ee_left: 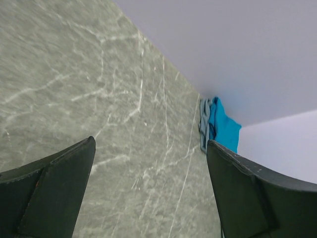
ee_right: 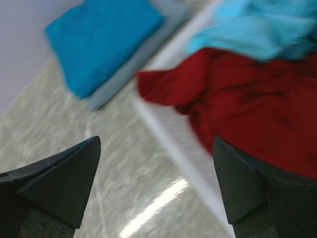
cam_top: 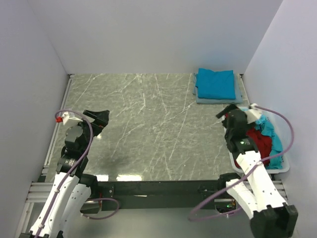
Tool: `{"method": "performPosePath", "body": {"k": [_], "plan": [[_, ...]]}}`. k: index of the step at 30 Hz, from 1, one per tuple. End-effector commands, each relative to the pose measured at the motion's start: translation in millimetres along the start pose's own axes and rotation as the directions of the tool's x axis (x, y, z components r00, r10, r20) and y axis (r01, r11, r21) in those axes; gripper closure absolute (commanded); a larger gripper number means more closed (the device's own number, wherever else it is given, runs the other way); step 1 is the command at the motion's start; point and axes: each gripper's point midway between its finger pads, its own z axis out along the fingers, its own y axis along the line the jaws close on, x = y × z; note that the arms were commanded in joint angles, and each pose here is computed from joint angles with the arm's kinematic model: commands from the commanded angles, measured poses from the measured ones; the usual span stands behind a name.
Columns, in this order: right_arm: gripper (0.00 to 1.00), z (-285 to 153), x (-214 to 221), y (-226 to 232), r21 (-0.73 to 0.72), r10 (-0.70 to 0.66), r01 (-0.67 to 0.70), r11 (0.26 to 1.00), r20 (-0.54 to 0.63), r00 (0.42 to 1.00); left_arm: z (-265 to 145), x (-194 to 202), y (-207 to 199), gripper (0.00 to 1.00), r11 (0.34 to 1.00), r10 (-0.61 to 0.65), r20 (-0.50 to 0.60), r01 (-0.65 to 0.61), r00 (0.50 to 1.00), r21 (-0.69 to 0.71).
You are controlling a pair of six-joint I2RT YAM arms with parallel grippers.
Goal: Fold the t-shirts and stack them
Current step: Grab the tshirt from the pile
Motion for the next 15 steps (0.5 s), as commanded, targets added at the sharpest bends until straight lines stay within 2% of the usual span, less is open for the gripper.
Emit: {"method": "performPosePath", "body": {"k": [1, 6, 8, 15], "plan": [[0.00, -0.9, -14.8, -45.6, 0.200, 0.053, -0.049, 0.979, -0.016, 0.998, 0.9, 2.5, -30.0, 0.01, 0.988, 0.038, -0.027, -0.034, 0.999, 0.152], [0.00, 0.7, -25.3, -106.5, 0.412, 0.094, -0.084, 0.907, -0.003, 0.996, 10.3, 14.0, -35.5, 0.01, 0.981, 0.085, -0.084, -0.069, 0.993, 0.183], [0.00, 2.4, -17.2, -116.4, 0.423, 0.119, -0.088, 0.902, -0.047, 0.992, 14.1, 22.4, -37.0, 0.01, 0.977, 0.093, -0.119, -0.067, 0.989, 0.202], [0.00, 4.3, -2.7, -158.7, 0.539, 0.168, -0.116, 0.834, -0.048, 0.985, 24.2, 35.1, -33.2, 0.01, 0.980, 0.101, -0.180, -0.066, 0.978, 0.188]]}}
